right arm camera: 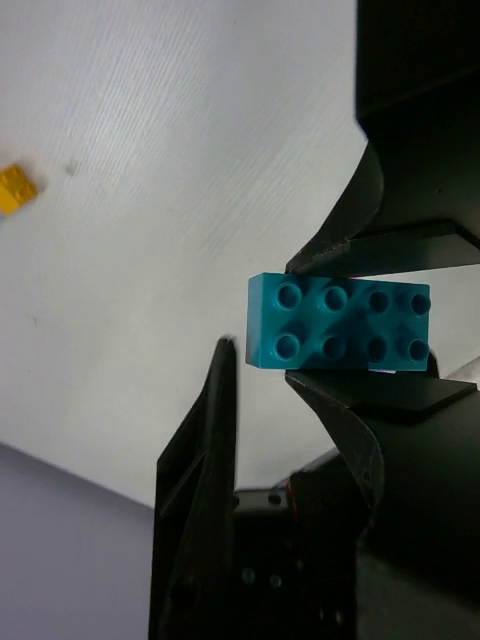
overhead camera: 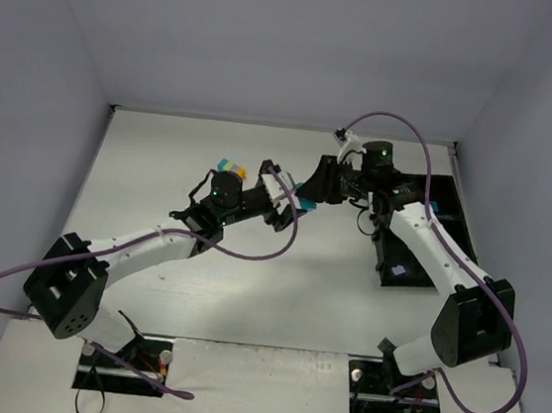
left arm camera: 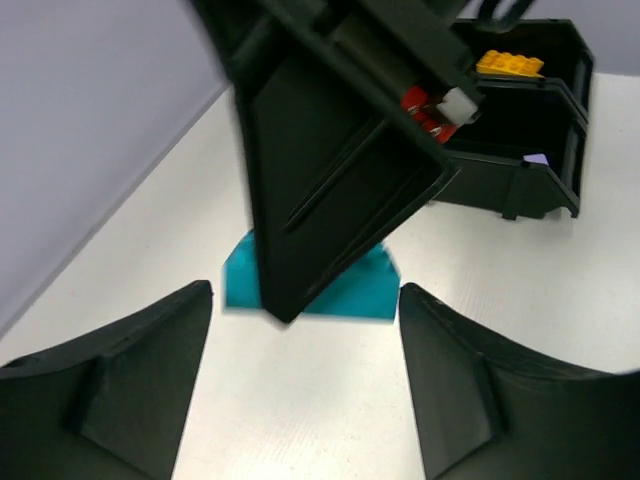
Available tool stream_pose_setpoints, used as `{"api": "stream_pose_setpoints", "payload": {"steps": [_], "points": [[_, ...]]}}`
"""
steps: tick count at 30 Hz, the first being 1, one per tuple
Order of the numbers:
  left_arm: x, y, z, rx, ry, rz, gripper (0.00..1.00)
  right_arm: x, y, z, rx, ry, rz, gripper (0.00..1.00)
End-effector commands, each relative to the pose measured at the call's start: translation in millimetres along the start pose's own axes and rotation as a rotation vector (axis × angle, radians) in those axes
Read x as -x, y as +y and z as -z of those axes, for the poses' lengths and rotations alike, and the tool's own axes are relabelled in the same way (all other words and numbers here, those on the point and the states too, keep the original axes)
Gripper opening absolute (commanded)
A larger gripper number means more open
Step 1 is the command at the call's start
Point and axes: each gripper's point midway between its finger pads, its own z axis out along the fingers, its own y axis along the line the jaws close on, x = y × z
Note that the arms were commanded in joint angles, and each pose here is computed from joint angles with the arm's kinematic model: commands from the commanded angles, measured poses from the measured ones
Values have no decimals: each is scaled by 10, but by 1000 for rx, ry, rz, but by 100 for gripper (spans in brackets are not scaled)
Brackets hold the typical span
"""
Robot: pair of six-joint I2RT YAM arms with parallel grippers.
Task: Sort the legos into containers by color
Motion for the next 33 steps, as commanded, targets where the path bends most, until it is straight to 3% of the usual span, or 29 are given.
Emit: {"api": "stream_pose_setpoints", "payload": {"steps": [1, 3, 4, 5, 8, 9, 15, 21, 25, 28, 30, 33], "points": [[466, 280, 127, 148, -136, 31, 70, 350, -311, 201, -193, -106, 83, 0], [393, 382, 187, 228, -106, 95, 73, 462, -698, 364, -412, -161, 60, 0], [389, 419, 240, 261, -97, 117, 79, 508, -852, 454, -497, -188, 39, 0], [250, 496, 297, 338, -46, 207, 81, 604, -1159, 664, -641, -241, 6, 0], [94, 587, 477, 451, 53, 324, 80, 669, -1655, 1059, -833, -321, -137, 0], [51, 669, 559, 521, 78, 344, 81, 713, -1937, 1379, -959, -376, -195, 0], [-266, 817, 959, 747, 226, 470, 85, 837, -2655, 2249, -1301, -549, -361, 0], [-527, 980, 1277, 906, 331, 629, 85, 825, -3287, 2470, -1425, -537, -444, 4], [-697, 1047, 1409, 976, 392, 729, 85, 858, -3655, 2436, -1449, -501, -454, 12], [-736, 1071, 1422, 993, 405, 749, 85, 840, -3818, 2346, -1446, -470, -456, 27], [-741, 1100, 1414, 1003, 406, 756, 85, 828, -3876, 2321, -1447, -463, -458, 43], [-790, 1134, 1379, 1023, 420, 774, 85, 882, -3878, 2228, -1397, -445, -441, 54]]}}
